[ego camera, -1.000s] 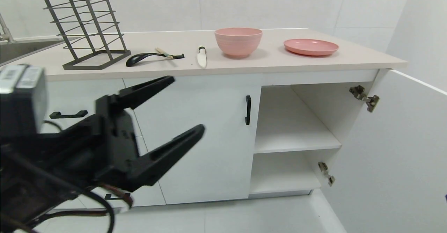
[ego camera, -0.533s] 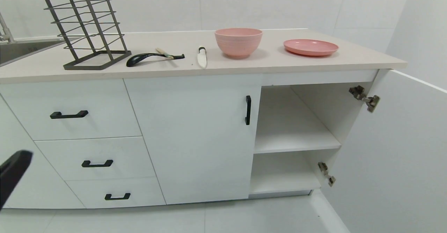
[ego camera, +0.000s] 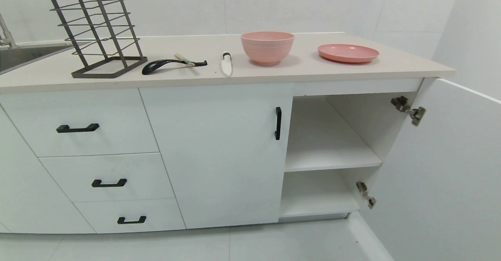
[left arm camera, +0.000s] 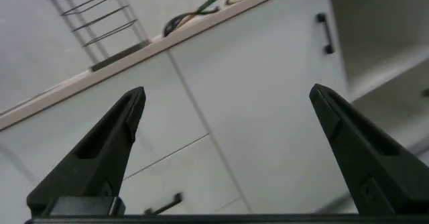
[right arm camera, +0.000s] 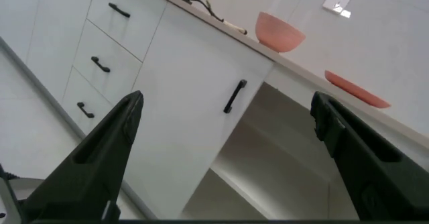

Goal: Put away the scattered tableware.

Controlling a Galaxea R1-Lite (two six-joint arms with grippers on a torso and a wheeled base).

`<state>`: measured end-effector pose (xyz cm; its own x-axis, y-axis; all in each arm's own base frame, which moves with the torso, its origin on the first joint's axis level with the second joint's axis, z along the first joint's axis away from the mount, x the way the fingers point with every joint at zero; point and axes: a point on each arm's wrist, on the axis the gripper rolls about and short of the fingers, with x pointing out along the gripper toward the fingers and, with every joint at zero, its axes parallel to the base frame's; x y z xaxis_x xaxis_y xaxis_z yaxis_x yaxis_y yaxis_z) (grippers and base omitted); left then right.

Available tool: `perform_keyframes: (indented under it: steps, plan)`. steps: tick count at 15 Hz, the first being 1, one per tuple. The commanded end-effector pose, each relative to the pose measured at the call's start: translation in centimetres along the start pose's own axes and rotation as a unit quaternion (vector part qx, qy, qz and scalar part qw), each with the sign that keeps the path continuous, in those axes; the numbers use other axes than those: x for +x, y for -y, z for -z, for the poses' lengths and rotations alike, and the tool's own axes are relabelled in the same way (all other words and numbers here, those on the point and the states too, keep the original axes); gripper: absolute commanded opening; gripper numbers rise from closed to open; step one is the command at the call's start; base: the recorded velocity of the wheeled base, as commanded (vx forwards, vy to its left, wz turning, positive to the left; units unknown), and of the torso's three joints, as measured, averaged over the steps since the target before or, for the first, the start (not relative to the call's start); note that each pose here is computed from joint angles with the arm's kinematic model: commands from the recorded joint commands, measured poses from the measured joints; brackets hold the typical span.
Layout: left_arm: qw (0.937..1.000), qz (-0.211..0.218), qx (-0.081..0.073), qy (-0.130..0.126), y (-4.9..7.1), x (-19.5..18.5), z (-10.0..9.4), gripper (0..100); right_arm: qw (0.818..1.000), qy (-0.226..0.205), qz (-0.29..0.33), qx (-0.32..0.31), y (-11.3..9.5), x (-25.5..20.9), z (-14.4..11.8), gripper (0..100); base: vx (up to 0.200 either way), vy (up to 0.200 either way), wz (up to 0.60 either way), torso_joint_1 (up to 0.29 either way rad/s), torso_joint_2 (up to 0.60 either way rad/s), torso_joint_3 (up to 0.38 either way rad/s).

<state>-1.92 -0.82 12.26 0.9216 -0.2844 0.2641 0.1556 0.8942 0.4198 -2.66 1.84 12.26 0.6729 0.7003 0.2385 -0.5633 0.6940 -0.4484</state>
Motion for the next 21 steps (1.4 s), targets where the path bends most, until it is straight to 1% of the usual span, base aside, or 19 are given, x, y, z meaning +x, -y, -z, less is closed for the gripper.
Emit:
perform_keyframes:
  steps: [1, 2, 3, 4, 5, 6, 7, 8, 9, 10, 11, 12, 13, 14, 17, 19, 20, 21]
  plan:
    - [0.9993, -0.020, 0.017, -0.026, 0.5, -0.5, 1.1, 100, 1.000, -0.003, -0.001, 0.003, -0.1, 0.0, 0.2, 100, 0.000, 0.000, 0.00, 0.000, 0.00, 0.000]
    - [0.9987, -0.021, 0.024, -0.040, 0.5, -0.5, 1.3, 100, 1.000, -0.006, -0.001, 0.006, -0.1, 0.0, 0.2, 100, 0.000, 0.000, 0.00, 0.000, 0.00, 0.000]
    - [0.9947, -0.005, 0.010, -0.102, 1.0, -0.6, 2.6, 100, 1.000, -0.021, 0.000, 0.023, -0.2, -0.1, 0.6, 100, 0.000, 0.000, 0.00, 0.000, 0.00, 0.000]
    - [0.9918, 0.007, -0.005, -0.127, 1.3, -0.8, 3.2, 100, 0.999, -0.030, 0.006, 0.031, -0.2, -0.1, 0.9, 100, 0.000, 0.000, 0.00, 0.000, 0.00, 0.000]
    - [0.9920, 0.010, -0.049, -0.116, 1.3, -1.1, 3.2, 100, 0.997, -0.055, 0.028, 0.052, -0.2, -0.1, 1.4, 100, 0.000, 0.000, 0.00, 0.000, 0.00, 0.000]
    - [0.9921, -0.002, -0.073, -0.102, 1.4, -1.5, 3.3, 100, 0.994, -0.073, 0.047, 0.064, -0.3, -0.2, 1.8, 100, 0.000, 0.000, 0.00, 0.000, 0.00, 0.000]
    - [0.9835, -0.032, -0.134, -0.117, 1.4, -1.6, 3.5, 100, 0.985, -0.116, 0.090, 0.088, -0.3, -0.3, 2.6, 100, 0.000, 0.000, 0.00, 0.000, 0.00, 0.000]
    - [0.9707, -0.046, -0.180, -0.153, 1.6, -1.8, 4.2, 100, 0.973, -0.162, 0.120, 0.114, -0.5, -0.6, 3.4, 100, 0.000, 0.000, 0.00, 0.000, 0.00, 0.000]
    - [0.9694, -0.053, -0.183, -0.155, 1.6, -1.8, 4.2, 100, 0.961, -0.196, 0.137, 0.139, -0.8, -0.8, 4.1, 100, 0.000, 0.000, 0.00, 0.000, 0.00, 0.000]
    - [0.9703, -0.055, -0.182, -0.150, 1.5, -1.7, 4.1, 100, 0.958, -0.198, 0.144, 0.149, -0.7, -0.8, 4.0, 100, 0.000, 0.000, 0.00, 0.000, 0.00, 0.000]
    - [0.9702, -0.056, -0.182, -0.150, 1.5, -1.7, 4.1, 100, 0.955, -0.195, 0.160, 0.157, -0.7, -0.8, 4.0, 100, 0.000, 0.000, 0.00, 0.000, 0.00, 0.000]
    - [0.9701, -0.056, -0.183, -0.150, 1.5, -1.7, 4.1, 100, 0.951, -0.202, 0.177, 0.156, -0.6, -0.8, 4.1, 100, 0.000, 0.000, 0.00, 0.000, 0.00, 0.000]
    - [0.9689, -0.059, -0.188, -0.150, 1.5, -1.7, 4.1, 100, 0.933, -0.217, 0.241, 0.153, -0.4, -1.0, 4.2, 100, 0.000, 0.000, 0.00, 0.000, 0.00, 0.000]
    - [0.9688, -0.059, -0.189, -0.150, 1.5, -1.7, 4.1, 100, 0.923, -0.222, 0.272, 0.157, -0.2, -1.1, 4.2, 100, 0.000, 0.000, 0.00, 0.000, 0.00, 0.000]
    - [0.9689, -0.059, -0.188, -0.150, 1.5, -1.7, 4.1, 100, 0.921, -0.221, 0.276, 0.161, -0.2, -1.1, 4.2, 100, 0.000, 0.000, 0.00, 0.000, 0.00, 0.000]
    - [0.9688, -0.059, -0.189, -0.150, 1.5, -1.7, 4.1, 100, 0.931, -0.198, 0.259, 0.167, -0.4, -1.4, 4.1, 100, 0.000, 0.000, 0.00, 0.000, 0.00, 0.000]
    - [0.9688, -0.059, -0.189, -0.150, 1.5, -1.7, 4.1, 100, 0.937, -0.169, 0.262, 0.160, -0.7, -1.8, 4.0, 100, 0.000, 0.000, 0.00, 0.000, 0.00, 0.000]
    - [0.9686, -0.059, -0.189, -0.150, 1.5, -1.7, 4.1, 100, 0.935, -0.168, 0.268, 0.159, -0.7, -1.8, 4.0, 100, 0.000, 0.000, 0.00, 0.000, 0.00, 0.000]
